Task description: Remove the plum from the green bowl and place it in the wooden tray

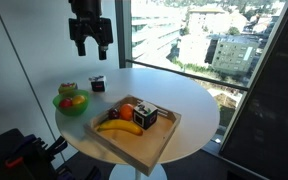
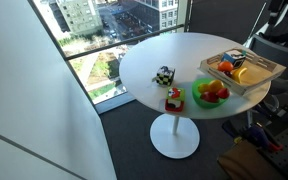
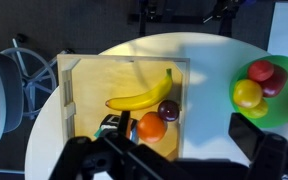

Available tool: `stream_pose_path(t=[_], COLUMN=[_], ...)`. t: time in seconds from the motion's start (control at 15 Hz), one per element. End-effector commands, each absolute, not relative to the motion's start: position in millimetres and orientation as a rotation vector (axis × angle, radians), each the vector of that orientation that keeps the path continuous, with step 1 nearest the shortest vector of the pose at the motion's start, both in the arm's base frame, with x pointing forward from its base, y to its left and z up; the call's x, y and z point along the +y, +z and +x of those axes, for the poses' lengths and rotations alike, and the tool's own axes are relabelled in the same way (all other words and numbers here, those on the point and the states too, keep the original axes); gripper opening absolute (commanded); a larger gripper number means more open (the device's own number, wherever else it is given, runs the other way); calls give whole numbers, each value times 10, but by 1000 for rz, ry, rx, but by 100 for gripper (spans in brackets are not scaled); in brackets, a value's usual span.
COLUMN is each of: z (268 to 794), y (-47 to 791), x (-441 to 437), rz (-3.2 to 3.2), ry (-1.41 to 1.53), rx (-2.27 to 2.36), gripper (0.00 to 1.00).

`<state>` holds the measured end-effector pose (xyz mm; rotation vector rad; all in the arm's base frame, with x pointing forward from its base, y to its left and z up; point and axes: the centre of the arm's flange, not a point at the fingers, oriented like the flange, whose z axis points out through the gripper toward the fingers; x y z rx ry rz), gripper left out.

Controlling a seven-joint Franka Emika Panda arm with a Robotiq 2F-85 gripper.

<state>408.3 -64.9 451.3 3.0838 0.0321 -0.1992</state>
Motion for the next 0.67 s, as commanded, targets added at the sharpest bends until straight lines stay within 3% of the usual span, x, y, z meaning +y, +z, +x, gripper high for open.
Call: stream_pose_path(t=[0.0, 0.6], z=[3987, 3879], y=[4761, 4995], x=[-603, -526], rz=[3106, 3162], ry=[-180, -40], rx=[89, 73], gripper=[100, 100])
